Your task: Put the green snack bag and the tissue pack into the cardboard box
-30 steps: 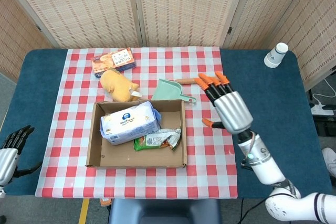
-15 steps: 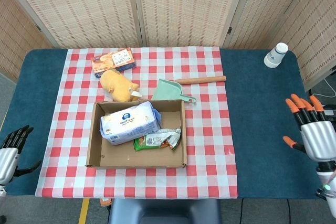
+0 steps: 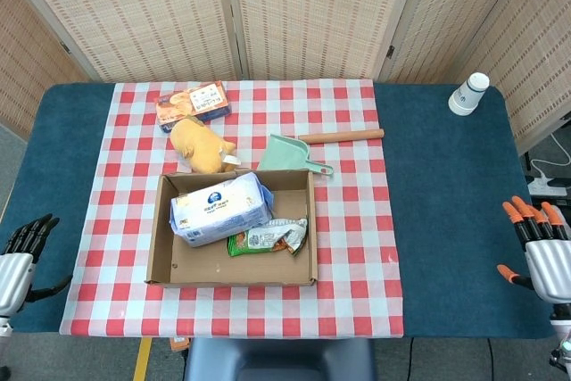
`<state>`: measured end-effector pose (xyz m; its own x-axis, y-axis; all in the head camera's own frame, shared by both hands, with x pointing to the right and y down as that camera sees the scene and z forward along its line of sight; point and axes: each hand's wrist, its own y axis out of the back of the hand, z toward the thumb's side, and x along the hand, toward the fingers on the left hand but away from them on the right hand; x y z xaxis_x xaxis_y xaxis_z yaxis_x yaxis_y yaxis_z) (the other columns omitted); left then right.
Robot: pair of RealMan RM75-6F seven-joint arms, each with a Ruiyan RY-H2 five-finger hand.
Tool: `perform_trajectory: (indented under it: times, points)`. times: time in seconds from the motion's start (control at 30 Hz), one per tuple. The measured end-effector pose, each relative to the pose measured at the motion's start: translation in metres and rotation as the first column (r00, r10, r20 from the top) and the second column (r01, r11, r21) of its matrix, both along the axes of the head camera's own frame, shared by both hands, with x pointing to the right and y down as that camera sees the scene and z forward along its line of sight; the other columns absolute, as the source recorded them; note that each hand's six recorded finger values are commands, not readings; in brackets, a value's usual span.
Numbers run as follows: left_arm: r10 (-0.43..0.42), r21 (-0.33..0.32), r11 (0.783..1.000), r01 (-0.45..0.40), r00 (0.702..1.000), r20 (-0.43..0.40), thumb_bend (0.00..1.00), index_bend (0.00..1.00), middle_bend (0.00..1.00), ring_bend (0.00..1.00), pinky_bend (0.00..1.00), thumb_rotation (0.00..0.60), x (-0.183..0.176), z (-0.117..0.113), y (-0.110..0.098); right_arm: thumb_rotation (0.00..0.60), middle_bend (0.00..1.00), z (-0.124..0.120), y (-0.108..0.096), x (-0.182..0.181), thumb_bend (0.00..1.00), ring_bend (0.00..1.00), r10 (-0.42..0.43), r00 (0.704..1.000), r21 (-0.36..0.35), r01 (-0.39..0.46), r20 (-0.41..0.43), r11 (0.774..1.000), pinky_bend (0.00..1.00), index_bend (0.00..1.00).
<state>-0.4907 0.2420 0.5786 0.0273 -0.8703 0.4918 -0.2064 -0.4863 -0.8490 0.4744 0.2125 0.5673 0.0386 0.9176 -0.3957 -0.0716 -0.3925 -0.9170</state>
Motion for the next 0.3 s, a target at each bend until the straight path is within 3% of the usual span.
perform_trajectory:
  times: [0.3]
  points:
    - [0.004,-0.004,1.000,-0.004,1.000,0.006,0.20,0.00,0.00,0.00,0.07,0.600,0.0014,0.0017,0.0001,0.600,0.00,-0.0022,-0.0045,-0.0097,0.00,0.00,-0.019,1.000,0.020,0.019,0.011,1.000,0.00,0.00]
